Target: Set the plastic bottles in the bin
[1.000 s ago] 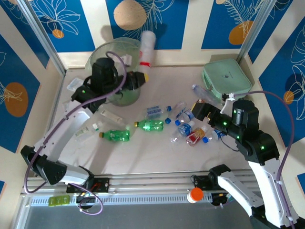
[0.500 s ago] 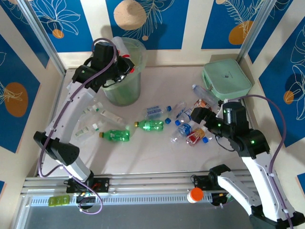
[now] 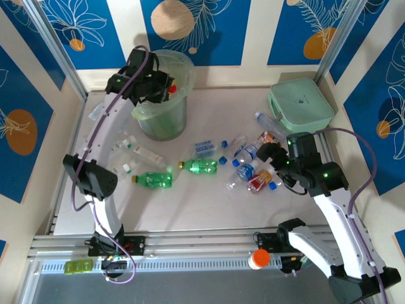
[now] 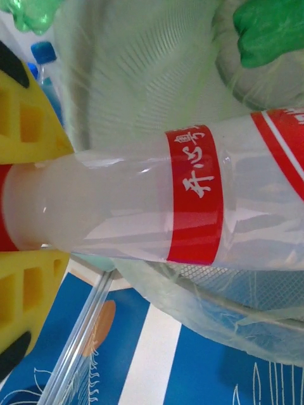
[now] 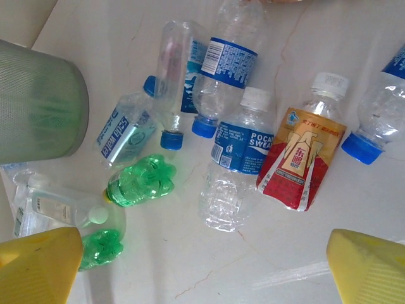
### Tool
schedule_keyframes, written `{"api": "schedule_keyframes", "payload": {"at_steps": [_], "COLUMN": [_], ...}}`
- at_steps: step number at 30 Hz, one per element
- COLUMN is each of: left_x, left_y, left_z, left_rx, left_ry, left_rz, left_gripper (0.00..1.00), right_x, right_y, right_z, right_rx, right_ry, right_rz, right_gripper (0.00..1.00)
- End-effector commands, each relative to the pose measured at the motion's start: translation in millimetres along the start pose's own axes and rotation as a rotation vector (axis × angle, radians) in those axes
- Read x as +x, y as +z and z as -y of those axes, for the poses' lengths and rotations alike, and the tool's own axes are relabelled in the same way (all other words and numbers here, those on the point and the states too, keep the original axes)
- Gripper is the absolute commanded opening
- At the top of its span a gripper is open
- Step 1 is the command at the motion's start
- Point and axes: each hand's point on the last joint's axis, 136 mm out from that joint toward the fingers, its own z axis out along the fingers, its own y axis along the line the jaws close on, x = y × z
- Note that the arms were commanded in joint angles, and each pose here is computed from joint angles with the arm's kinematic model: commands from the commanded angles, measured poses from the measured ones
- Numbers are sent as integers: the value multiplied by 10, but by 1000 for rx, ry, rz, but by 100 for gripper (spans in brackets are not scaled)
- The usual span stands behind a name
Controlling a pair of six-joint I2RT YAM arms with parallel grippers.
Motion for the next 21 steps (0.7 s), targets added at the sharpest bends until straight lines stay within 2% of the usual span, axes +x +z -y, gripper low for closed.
{"api": "schedule_keyframes", "payload": {"at_steps": [1, 8, 12, 14, 16, 21], "left_x": [-18, -157, -236, -238, -237, -247], "left_y": [155, 522, 633, 680, 688, 640], "left_z": [176, 127, 119, 127, 138, 193], "left_rx": [54, 48, 55, 61, 66, 86], "left_ry": [-171, -245, -238, -238, -233, -207], "left_rz": [-74, -82, -69, -83, -86, -78], "left_gripper": [34, 38, 45, 50, 61, 77], "right_x": [-29, -10, 9, 21, 26, 40], "right_y": [-37, 6, 15, 22, 29, 41], "right_z": [31, -96, -132, -137, -136, -150], "right_rx": [16, -29, -39, -38, -33, -32], "right_ry": [48, 45, 21, 8, 1, -10], "right_rz": [14, -7, -10, -10, -10, -14], "right_gripper": [99, 99, 99, 99, 99, 99]}}
